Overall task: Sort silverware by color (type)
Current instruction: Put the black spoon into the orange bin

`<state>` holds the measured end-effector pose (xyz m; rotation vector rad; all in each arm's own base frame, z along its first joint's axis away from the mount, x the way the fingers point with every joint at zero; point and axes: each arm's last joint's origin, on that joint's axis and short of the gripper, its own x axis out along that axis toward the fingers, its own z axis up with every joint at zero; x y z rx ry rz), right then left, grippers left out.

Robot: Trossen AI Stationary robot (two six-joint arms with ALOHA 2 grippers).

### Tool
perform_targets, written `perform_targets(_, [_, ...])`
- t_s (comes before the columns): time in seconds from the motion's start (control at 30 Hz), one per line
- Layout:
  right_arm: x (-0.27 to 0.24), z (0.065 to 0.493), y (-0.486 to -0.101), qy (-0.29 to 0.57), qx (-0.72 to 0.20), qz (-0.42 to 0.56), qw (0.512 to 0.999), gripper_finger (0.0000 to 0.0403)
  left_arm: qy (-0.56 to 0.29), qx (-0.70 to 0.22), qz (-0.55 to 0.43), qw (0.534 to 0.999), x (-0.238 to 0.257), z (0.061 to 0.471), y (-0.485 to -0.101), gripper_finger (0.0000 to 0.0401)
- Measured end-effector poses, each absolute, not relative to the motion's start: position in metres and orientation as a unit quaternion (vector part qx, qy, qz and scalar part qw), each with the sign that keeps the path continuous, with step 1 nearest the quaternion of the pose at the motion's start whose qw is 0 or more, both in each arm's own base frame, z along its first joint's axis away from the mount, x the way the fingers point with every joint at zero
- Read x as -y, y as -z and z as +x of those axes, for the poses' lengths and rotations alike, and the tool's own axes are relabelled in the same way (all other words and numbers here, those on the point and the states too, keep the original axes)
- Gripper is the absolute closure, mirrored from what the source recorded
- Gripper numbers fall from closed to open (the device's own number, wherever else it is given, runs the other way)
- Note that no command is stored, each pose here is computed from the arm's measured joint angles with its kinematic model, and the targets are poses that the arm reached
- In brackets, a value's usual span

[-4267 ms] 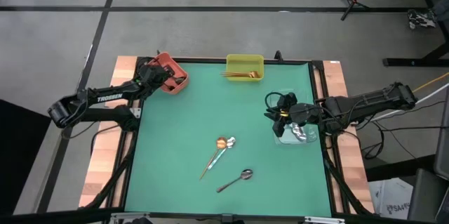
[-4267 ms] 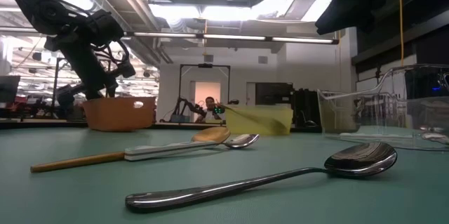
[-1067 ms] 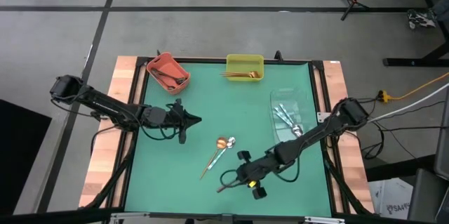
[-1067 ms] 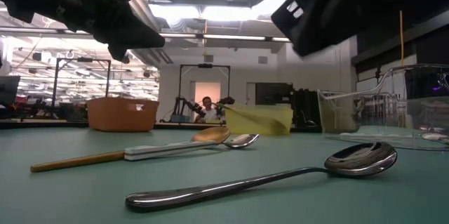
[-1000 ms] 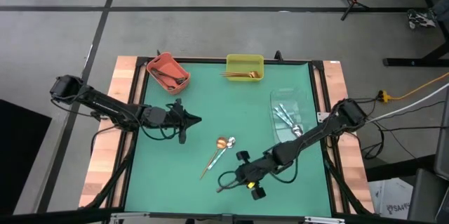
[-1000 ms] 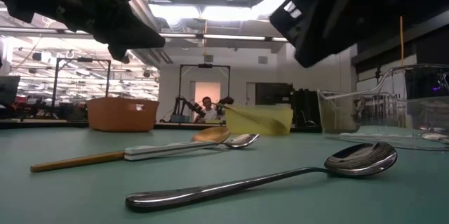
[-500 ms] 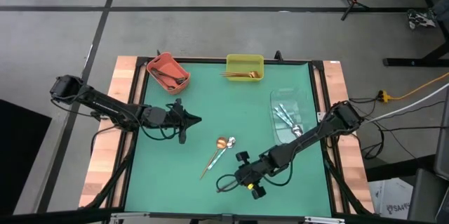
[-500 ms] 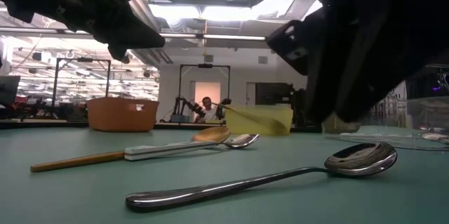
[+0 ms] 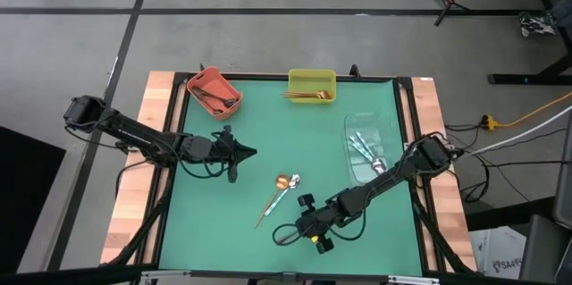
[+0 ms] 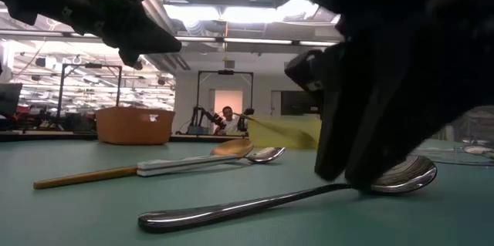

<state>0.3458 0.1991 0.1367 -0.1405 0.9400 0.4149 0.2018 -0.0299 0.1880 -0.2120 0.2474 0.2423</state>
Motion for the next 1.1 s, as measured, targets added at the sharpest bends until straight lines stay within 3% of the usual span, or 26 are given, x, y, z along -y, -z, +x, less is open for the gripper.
perform_targets(0.7, [-0.1966, 0.3419, -0.1275, -0.198, -0.480, -0.093, 0.849, 0.0316, -0.121, -0.124, -0.105, 0.979, 0.0299, 0.2017, -0.1878, 0.0388])
perform_targets(1.1, [-0.1967, 0.3416, -0.1270, -0.209, -0.477, -0.113, 0.846, 0.0394, -0.121, -0.125, -0.104, 0.979, 0.0299, 0.2017, -0.1876, 0.0388])
